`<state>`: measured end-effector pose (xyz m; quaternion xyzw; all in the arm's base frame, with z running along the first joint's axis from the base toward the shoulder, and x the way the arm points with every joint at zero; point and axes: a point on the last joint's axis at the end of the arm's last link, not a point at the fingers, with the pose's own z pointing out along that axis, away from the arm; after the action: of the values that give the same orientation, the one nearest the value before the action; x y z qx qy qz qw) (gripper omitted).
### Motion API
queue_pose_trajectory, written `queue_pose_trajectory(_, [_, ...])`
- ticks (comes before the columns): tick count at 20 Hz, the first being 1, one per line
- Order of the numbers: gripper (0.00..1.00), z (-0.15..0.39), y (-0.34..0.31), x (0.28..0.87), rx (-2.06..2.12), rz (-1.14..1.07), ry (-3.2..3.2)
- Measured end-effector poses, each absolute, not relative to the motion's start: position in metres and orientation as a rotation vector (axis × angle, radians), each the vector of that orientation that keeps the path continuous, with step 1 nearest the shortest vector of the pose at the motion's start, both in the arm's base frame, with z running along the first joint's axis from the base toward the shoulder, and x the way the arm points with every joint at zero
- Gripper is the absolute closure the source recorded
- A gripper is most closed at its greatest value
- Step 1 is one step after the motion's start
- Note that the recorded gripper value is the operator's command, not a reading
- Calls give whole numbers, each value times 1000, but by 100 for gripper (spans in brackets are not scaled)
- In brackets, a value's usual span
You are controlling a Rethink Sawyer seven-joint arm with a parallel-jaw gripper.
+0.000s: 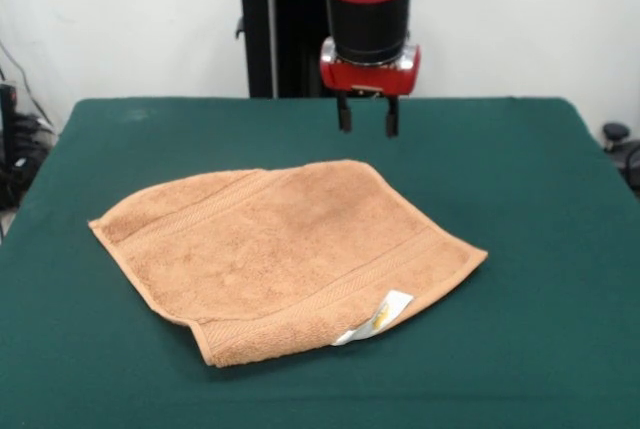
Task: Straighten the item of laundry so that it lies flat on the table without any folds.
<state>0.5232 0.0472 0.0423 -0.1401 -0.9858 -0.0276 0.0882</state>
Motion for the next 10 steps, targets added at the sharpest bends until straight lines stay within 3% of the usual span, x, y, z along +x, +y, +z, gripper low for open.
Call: queue_pose_trajectory(10, [0, 29, 48, 519, -449, -86, -2964])
